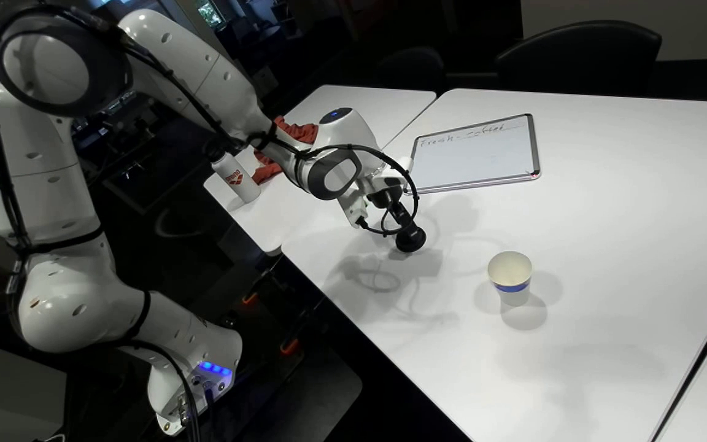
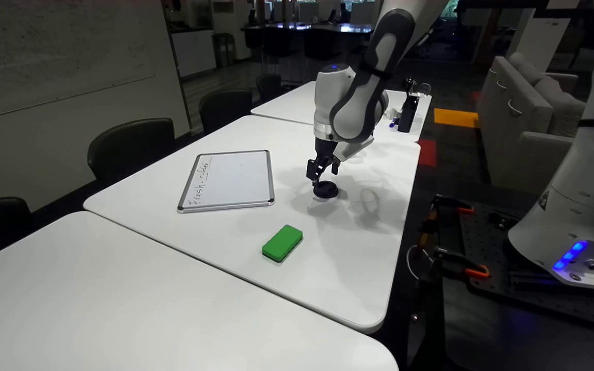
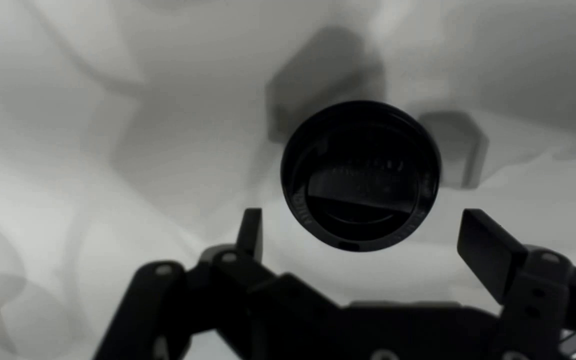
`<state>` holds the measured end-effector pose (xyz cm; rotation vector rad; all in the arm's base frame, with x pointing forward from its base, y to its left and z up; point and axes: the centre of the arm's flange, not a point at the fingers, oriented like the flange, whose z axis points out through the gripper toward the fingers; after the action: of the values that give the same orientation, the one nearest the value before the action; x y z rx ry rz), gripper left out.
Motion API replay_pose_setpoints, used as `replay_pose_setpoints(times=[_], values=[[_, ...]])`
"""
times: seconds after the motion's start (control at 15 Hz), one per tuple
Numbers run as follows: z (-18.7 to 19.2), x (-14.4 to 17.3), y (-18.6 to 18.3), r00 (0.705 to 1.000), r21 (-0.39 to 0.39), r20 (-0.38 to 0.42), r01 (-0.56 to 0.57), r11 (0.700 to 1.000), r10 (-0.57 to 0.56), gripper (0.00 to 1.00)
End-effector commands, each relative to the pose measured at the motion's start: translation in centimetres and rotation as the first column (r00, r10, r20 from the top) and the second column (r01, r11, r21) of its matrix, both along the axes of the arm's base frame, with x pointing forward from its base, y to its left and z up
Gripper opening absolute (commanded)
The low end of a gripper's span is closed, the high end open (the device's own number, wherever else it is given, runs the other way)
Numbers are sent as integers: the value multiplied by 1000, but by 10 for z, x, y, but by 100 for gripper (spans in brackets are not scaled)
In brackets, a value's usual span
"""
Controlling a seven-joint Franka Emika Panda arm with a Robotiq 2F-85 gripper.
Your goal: Put the black lid on top of the blue and white coffee cup
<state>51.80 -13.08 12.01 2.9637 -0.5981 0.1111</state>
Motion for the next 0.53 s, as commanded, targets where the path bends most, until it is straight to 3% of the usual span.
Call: replay_pose_setpoints(times=[0.0, 0.47], values=[[-6, 1, -2, 1000, 17, -6, 2, 1000, -2, 100], [-23, 2, -7, 1000, 21, 0, 2, 1000, -2, 100]])
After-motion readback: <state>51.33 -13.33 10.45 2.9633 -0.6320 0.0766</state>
